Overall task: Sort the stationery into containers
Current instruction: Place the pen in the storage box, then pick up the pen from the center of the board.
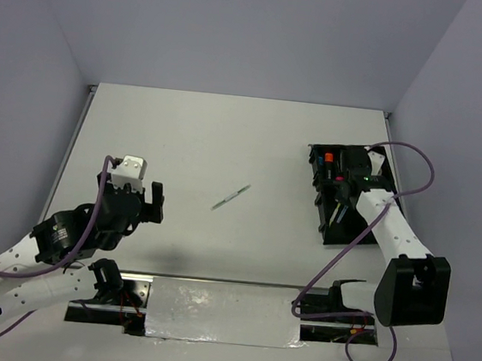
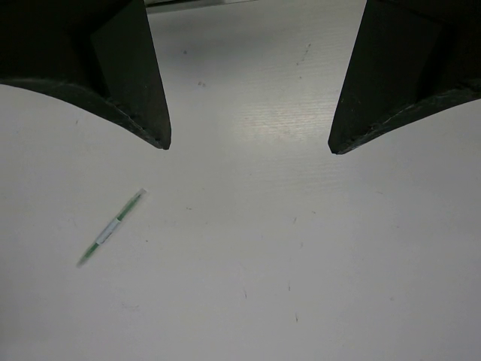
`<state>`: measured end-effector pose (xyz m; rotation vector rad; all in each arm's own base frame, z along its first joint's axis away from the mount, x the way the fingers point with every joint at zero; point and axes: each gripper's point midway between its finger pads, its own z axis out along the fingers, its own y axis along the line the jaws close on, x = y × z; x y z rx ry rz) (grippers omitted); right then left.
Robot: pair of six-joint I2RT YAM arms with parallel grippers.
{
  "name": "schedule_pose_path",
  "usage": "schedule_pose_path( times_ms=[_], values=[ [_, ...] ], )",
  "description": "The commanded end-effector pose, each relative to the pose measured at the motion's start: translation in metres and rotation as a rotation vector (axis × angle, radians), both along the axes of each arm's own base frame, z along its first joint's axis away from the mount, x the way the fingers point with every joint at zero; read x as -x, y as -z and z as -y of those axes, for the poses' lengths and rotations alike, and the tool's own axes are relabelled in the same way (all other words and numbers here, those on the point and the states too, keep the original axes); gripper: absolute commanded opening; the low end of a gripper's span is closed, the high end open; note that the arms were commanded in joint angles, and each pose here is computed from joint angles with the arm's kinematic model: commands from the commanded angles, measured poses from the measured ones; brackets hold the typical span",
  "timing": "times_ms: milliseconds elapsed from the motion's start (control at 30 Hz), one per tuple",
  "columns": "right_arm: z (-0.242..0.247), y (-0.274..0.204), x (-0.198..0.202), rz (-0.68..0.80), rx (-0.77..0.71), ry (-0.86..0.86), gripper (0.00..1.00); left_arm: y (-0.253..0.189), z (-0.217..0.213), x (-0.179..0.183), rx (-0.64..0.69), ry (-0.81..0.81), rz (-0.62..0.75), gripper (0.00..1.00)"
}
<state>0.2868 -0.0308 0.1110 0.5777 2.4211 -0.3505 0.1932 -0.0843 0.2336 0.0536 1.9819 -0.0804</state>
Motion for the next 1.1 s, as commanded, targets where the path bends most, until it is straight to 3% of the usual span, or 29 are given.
schedule_pose_path(
  times_ms=[0, 233, 500, 533, 767, 867, 900, 933, 1067],
  values=[
    [0.000, 0.000, -0.013, 0.022, 0.005, -0.013, 0.07, -0.005, 0.008, -0.003, 0.012, 0.021, 0.020, 0.99],
    [-0.006, 0.017, -0.008, 0.001, -0.026, -0.032, 0.15, -0.004, 0.009, -0.003, 0.008, 0.031, 0.017, 0.99],
    [-0.008, 0.007, -0.007, 0.025, -0.036, -0.031, 0.35, -0.006, 0.009, -0.003, 0.017, 0.034, 0.023, 0.99],
    [-0.009, 0.004, -0.007, 0.030, -0.039, -0.035, 0.47, -0.006, 0.009, -0.003, 0.018, 0.035, 0.023, 0.99],
    [-0.019, -0.025, -0.012, 0.097, -0.067, -0.071, 0.51, -0.006, 0.009, -0.003, 0.015, 0.036, 0.022, 0.99],
    [-0.061, -0.043, -0.014, 0.164, -0.126, -0.173, 0.68, -0.006, 0.008, -0.003, 0.016, 0.028, 0.024, 0.99],
    [-0.075, -0.049, -0.014, 0.185, -0.131, -0.203, 0.92, -0.007, 0.007, -0.003, 0.020, 0.023, 0.026, 0.99],
    [-0.091, -0.055, -0.015, 0.212, -0.155, -0.207, 1.00, -0.008, 0.007, -0.003, 0.021, 0.019, 0.026, 0.99],
    [-0.181, -0.075, -0.017, 0.262, -0.195, -0.303, 1.00, -0.009, 0.002, -0.003, 0.023, -0.003, 0.032, 0.99]
  ],
)
